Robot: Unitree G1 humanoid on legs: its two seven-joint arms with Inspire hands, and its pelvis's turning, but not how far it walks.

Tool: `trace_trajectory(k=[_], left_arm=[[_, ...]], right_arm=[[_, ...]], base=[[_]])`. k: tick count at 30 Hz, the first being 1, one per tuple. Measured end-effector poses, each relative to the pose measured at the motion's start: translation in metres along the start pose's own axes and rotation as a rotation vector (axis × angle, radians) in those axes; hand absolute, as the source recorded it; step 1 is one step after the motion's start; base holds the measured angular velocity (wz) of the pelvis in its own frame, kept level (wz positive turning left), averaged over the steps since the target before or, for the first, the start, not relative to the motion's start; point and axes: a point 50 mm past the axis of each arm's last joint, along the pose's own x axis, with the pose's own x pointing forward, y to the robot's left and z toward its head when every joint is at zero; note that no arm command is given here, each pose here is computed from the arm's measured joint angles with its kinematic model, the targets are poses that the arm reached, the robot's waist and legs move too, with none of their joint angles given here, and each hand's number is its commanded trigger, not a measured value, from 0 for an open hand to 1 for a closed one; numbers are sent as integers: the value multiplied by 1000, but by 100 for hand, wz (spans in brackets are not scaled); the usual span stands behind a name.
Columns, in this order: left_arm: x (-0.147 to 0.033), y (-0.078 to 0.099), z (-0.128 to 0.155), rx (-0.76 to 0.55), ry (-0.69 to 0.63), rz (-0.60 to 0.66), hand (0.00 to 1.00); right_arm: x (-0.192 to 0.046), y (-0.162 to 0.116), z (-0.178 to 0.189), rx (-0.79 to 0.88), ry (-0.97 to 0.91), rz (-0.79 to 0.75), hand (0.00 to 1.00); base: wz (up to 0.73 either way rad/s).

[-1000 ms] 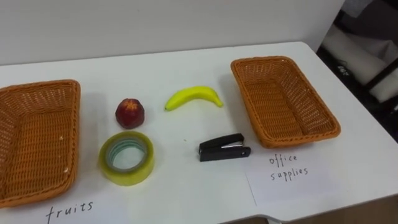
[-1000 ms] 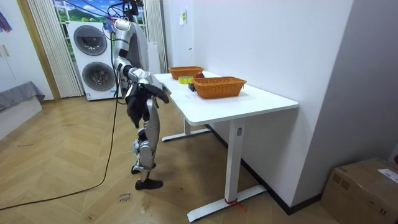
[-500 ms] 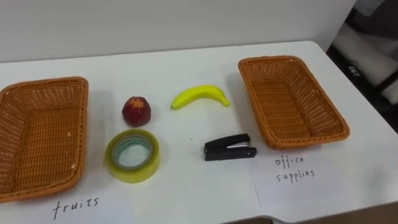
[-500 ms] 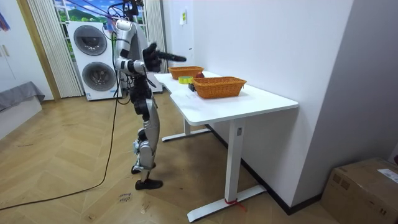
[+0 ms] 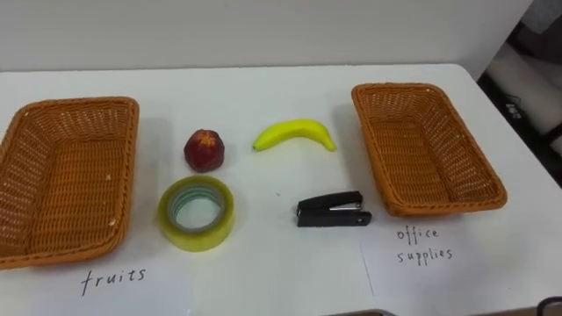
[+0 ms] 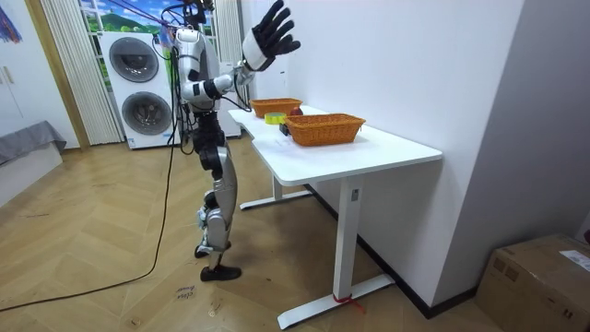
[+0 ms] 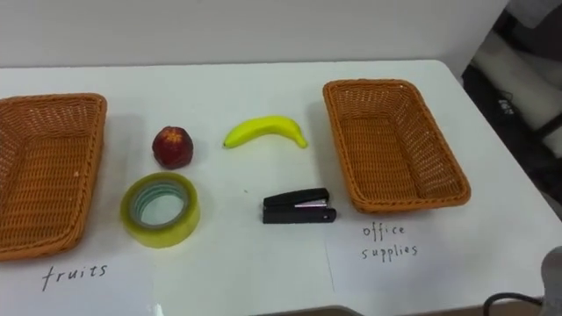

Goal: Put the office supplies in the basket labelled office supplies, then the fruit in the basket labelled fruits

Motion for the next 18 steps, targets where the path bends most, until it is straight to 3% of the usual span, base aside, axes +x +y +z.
trace_trajectory(k=[18], left_arm=[[4,-1,14,101,-32,-66,0]], right_arm=[[-18,71,27,-83,-245,464,0]], base=[[2]])
